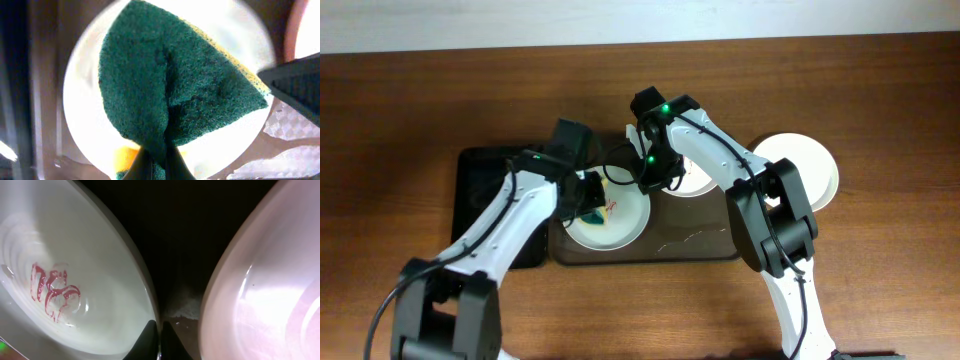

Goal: Clean dirty plates on tray and stack at the side
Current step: 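Hold the left plate with the right gripper and scrub it with the sponge, then lift the left plate with the right gripper and stack it on the right plate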

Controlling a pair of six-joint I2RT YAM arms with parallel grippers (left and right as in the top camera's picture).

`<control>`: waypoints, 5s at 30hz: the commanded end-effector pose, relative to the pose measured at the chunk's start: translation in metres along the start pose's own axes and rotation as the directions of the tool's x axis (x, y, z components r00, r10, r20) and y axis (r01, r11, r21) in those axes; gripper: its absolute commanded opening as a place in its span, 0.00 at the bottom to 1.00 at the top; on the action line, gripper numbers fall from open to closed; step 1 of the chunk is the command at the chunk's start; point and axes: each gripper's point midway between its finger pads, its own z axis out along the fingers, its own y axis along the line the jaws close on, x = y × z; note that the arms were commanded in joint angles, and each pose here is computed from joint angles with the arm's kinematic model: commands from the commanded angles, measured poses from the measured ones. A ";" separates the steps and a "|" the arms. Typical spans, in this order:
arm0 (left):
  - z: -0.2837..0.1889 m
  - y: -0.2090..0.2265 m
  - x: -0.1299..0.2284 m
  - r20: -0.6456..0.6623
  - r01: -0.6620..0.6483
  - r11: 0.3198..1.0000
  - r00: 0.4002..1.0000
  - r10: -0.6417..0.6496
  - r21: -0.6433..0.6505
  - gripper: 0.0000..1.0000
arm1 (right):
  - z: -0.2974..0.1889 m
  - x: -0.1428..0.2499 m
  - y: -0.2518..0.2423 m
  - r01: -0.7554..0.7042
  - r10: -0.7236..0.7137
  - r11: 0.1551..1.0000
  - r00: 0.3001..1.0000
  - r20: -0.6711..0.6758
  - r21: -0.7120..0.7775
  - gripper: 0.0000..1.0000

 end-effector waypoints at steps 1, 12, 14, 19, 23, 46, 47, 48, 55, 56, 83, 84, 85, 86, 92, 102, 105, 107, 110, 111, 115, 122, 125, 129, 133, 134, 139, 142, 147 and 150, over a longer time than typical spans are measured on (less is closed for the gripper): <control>0.021 -0.003 0.013 -0.086 0.220 0.976 0.972 -0.219 0.003 0.00 | 0.010 0.006 -0.001 -0.004 0.005 1.000 1.000 -0.029 0.015 0.06; 0.062 0.047 -0.006 0.068 0.279 0.929 0.960 -0.271 -0.241 0.00 | 0.010 0.006 -0.001 -0.004 0.004 1.000 1.000 -0.029 0.016 0.06; 0.057 0.065 -0.014 0.135 0.283 0.905 0.958 -0.252 -0.318 0.00 | 0.010 0.006 -0.001 -0.004 0.004 1.000 1.000 -0.029 0.016 0.06; 0.046 0.046 -0.022 0.071 0.122 0.962 0.992 -0.107 -0.246 0.00 | 0.010 0.006 -0.001 -0.004 0.005 1.000 1.000 -0.029 0.016 0.05; 0.019 -0.017 -0.023 0.018 0.086 0.993 0.996 -0.088 0.083 0.00 | 0.010 0.006 -0.001 -0.004 0.004 1.000 1.000 -0.029 0.016 0.05; 0.033 0.023 0.017 -0.135 -0.114 0.972 0.980 0.144 0.205 0.00 | 0.009 0.002 -0.011 -0.106 0.107 0.992 0.994 -0.006 0.072 0.05; 0.033 0.023 0.017 -0.139 -0.100 0.974 0.982 0.130 0.203 0.00 | 0.009 0.002 -0.011 -0.110 0.111 0.991 0.994 -0.005 0.071 0.06; 0.033 0.023 0.017 -0.146 -0.066 0.979 0.985 0.095 0.194 0.00 | 0.009 0.002 -0.011 -0.113 0.114 0.991 0.994 -0.007 0.071 0.09; 0.037 -0.003 0.022 -0.189 0.212 0.963 0.965 -0.180 0.167 0.00 | 0.013 0.008 0.017 -0.320 0.319 0.947 0.947 -0.048 -0.023 0.09; 0.038 -0.007 0.022 -0.186 0.232 0.958 0.962 -0.201 0.167 0.00 | 0.013 0.009 0.019 -0.314 0.313 0.949 0.948 -0.051 -0.022 0.09; 0.000 0.019 -0.009 0.040 0.148 0.979 0.987 -0.155 0.142 0.00 | 0.014 0.010 0.022 -0.371 0.369 0.929 0.928 -0.058 -0.019 0.10; 0.005 0.014 -0.007 0.036 0.164 0.976 0.985 -0.170 0.140 0.00 | 0.014 0.010 0.022 -0.370 0.369 0.929 0.928 -0.058 -0.019 0.09; 0.011 0.006 -0.005 0.031 0.160 0.977 0.986 -0.166 0.141 0.00 | 0.014 0.010 0.022 -0.370 0.369 0.929 0.928 -0.058 -0.019 0.09; 0.019 0.000 -0.003 0.021 0.163 0.977 0.986 -0.168 0.140 0.00 | 0.014 0.010 0.022 -0.367 0.365 0.930 0.929 -0.058 -0.019 0.09; 0.065 0.006 -0.005 0.005 0.231 0.971 0.973 -0.232 0.069 0.00 | 0.014 0.011 0.022 -0.358 0.357 0.933 0.932 -0.061 -0.018 0.09; 0.060 0.053 0.062 -0.215 0.260 0.948 0.931 -0.296 -0.183 0.00 | 0.014 0.014 0.017 -0.362 0.361 0.932 0.930 -0.063 0.010 0.10; 0.051 0.070 0.080 -0.279 0.275 0.926 0.897 -0.343 -0.257 0.00 | 0.014 0.017 0.013 -0.363 0.364 0.931 0.929 -0.063 0.034 0.09; 0.047 0.078 0.083 -0.305 0.268 0.925 0.888 -0.345 -0.268 0.00 | 0.014 0.017 0.013 -0.364 0.366 0.931 0.928 -0.066 0.036 0.09; 0.059 0.058 0.052 -0.226 0.292 0.947 0.921 -0.316 -0.134 0.00 | 0.014 0.018 0.010 -0.364 0.366 0.930 0.929 -0.061 0.052 0.10; 0.062 0.051 0.042 -0.197 0.294 0.951 0.931 -0.307 -0.091 0.00 | 0.014 0.018 0.010 -0.364 0.367 0.930 0.928 -0.061 0.055 0.10; 0.067 0.033 0.006 -0.086 0.362 0.932 0.929 -0.359 0.023 0.00 | 0.014 0.019 0.009 -0.364 0.367 0.930 0.928 -0.063 0.059 0.10; 0.062 -0.002 -0.034 0.004 0.318 0.921 0.945 -0.327 0.226 0.09 | 0.016 0.023 0.010 -0.356 0.361 0.932 0.930 -0.076 0.065 0.07; 0.056 -0.021 -0.049 0.033 0.278 0.903 0.952 -0.305 0.327 0.12 | 0.027 0.035 0.009 -0.357 0.364 0.931 0.925 -0.106 0.080 0.04; 0.060 -0.015 -0.050 0.050 0.284 0.910 0.949 -0.312 0.302 0.13 | 0.030 0.037 0.010 -0.352 0.360 0.932 0.927 -0.110 0.081 0.04; 0.070 0.034 -0.011 -0.006 0.348 0.937 0.938 -0.348 0.030 0.02 | 0.030 0.037 0.010 -0.352 0.359 0.933 0.927 -0.110 0.082 0.04; 0.070 0.049 0.002 -0.034 0.312 0.949 0.949 -0.314 -0.047 0.00 | 0.030 0.036 0.010 -0.352 0.359 0.932 0.927 -0.109 0.081 0.04; 0.051 0.051 0.016 -0.089 0.099 0.994 0.991 -0.102 -0.044 0.00 | 0.030 0.037 0.010 -0.352 0.359 0.932 0.927 -0.110 0.082 0.04; 0.000 0.034 0.004 0.027 0.012 0.999 1.000 -0.013 0.046 0.00 | 0.030 0.037 0.010 -0.352 0.359 0.932 0.927 -0.110 0.082 0.04; -0.027 0.063 0.002 0.069 0.078 0.997 0.995 -0.077 -0.008 0.00 | 0.031 0.034 0.010 -0.349 0.355 0.934 0.929 -0.099 0.076 0.16; -0.029 0.078 -0.001 0.061 0.087 0.996 0.994 -0.086 -0.013 0.00 | 0.031 0.031 0.010 -0.347 0.353 0.935 0.931 -0.090 0.071 0.04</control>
